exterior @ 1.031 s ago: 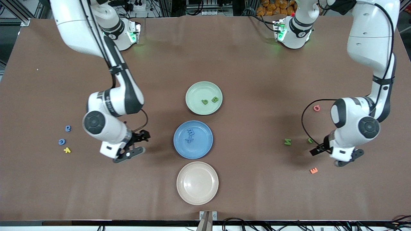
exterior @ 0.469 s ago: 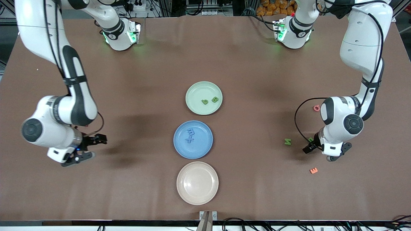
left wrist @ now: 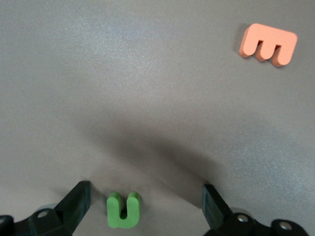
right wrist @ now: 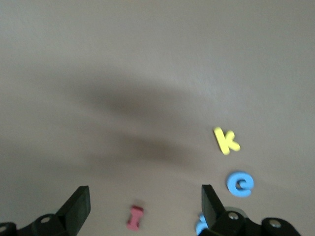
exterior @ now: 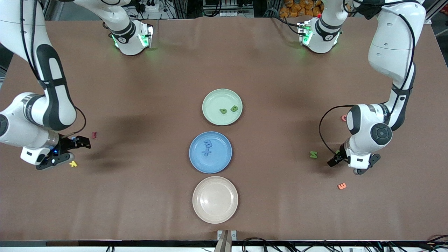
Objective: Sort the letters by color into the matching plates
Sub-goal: 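Grasp the green u while the right gripper reaches the blue a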
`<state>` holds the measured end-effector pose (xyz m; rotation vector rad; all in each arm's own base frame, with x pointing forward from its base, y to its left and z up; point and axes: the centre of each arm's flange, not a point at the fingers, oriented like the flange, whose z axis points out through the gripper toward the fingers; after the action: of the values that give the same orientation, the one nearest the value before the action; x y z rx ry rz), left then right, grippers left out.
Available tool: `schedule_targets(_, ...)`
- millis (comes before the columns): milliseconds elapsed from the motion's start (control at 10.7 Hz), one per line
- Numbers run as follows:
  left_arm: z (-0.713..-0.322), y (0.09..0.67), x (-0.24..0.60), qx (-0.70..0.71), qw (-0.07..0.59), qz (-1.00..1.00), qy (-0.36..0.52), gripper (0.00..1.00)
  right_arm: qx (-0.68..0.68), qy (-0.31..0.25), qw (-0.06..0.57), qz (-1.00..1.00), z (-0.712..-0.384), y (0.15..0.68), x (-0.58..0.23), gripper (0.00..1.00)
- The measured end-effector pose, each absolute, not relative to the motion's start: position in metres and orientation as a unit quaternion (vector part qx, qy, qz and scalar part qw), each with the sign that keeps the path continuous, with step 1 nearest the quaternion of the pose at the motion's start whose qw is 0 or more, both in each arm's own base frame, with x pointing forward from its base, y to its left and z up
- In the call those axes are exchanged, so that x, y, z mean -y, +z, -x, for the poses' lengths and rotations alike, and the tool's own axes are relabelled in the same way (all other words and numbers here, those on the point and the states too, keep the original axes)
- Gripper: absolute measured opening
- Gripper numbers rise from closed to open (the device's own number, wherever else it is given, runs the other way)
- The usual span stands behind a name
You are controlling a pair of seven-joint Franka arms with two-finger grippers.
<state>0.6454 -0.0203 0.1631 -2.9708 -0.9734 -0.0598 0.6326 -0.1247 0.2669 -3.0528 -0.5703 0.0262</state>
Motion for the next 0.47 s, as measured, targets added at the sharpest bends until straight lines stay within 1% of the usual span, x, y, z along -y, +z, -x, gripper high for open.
schedule_targets(188, -0.643, 0.163, 0.02, 0.312, 0.008, 0.95, -0.018, 1.0, 0.183, 0.016, 0.025, 0.983, -0.605, 0.259, 0.165, 1.0)
schedule_targets(469, -0.64, 0.164, 0.02, 0.313, 0.008, 0.95, -0.017, 1.0, 0.167, 0.007, 0.016, 0.986, -0.568, 0.235, 0.207, 1.0)
